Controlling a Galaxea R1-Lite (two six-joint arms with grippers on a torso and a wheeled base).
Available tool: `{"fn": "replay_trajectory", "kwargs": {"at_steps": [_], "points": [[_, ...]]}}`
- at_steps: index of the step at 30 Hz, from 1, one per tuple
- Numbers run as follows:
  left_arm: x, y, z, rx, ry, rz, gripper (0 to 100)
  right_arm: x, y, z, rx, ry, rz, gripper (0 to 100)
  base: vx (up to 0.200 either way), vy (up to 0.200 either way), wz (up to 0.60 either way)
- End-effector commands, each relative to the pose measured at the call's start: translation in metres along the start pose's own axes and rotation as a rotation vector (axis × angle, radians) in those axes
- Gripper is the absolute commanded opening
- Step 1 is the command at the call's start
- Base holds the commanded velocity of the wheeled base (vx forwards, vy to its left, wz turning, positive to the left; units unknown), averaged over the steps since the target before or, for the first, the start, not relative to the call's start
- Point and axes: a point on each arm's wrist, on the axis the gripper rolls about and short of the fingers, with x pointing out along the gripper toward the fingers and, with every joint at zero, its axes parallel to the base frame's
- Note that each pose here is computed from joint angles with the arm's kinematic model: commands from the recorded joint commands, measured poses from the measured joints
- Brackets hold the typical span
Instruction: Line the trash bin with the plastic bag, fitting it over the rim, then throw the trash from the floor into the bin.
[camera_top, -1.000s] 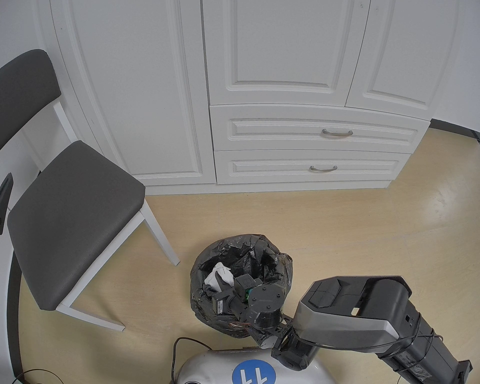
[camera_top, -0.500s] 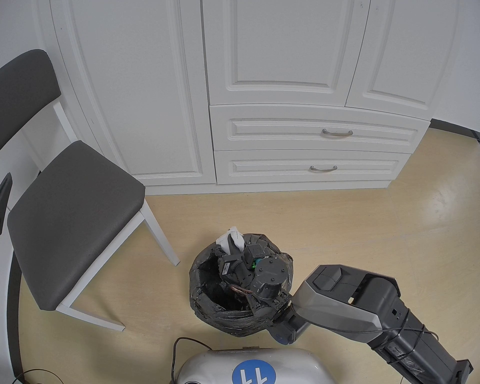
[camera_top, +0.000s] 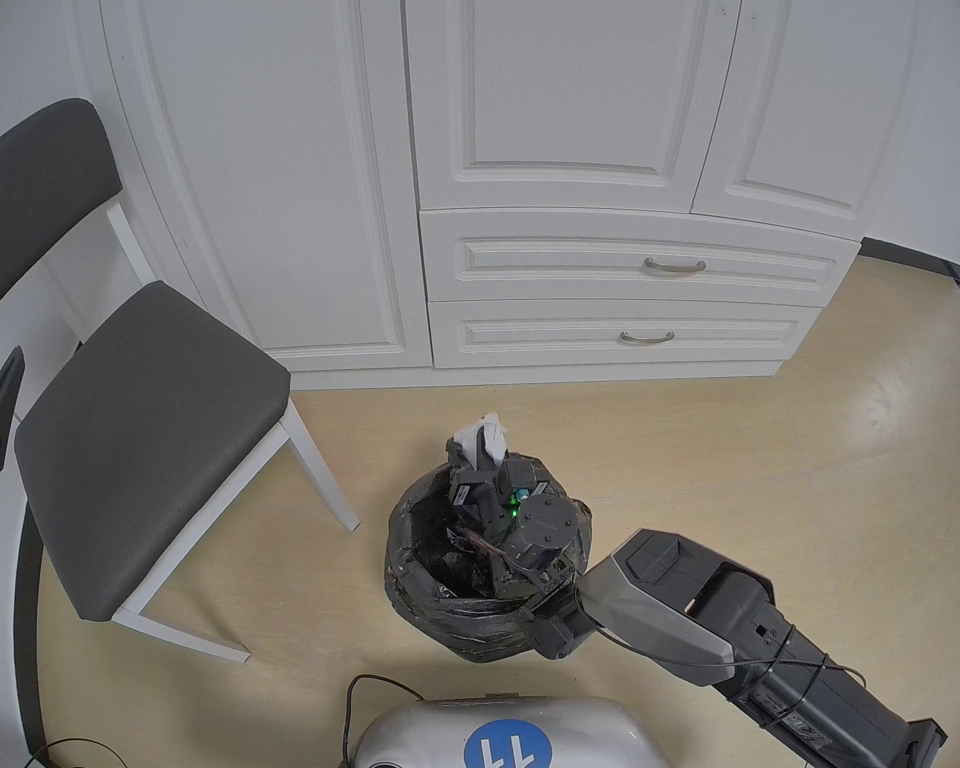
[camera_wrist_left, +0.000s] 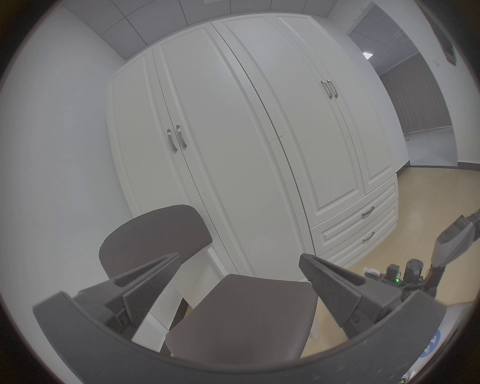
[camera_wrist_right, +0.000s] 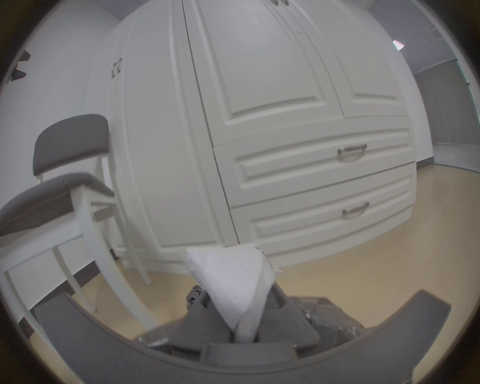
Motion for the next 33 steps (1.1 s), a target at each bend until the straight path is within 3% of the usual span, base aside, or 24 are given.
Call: {"fn": "replay_trajectory", "kwargs": {"at_steps": [1,9,14,20,23,28,33], "points": [[0.000,0.000,0.000,0.001,0.001,-0.001,100,0.016,0.008,0.018,0.023,-0.119,-0.056,0,0.000,0.000,0.00],[0.000,0.000,0.000,0.001,0.002,-0.003,100,0.011,0.013,0.017,0.022,-0.104,-0.055,0,0.000,0.000,0.00],[0.000,0.000,0.000,0.001,0.002,-0.003,100,-0.014,0.019,0.010,-0.014,0.015,-0.013,0,0.000,0.000,0.00],[0.000,0.000,0.000,0.000,0.000,-0.004,100,-0.058,0.040,0.032,0.022,0.159,0.094,0,0.000,0.000,0.00],[0.000,0.000,-0.001,0.001,0.001,-0.004,100,-0.070,0.041,0.030,0.031,0.205,0.146,0,0.000,0.000,0.00],[0.000,0.000,-0.001,0.001,0.000,-0.002,100,-0.071,0.034,0.015,0.025,0.226,0.139,0,0.000,0.000,0.00],[-0.002,0.000,0.001,-0.001,-0.008,-0.002,100,-0.064,0.037,0.032,0.047,0.192,0.138,0,0.000,0.000,0.00]]}}
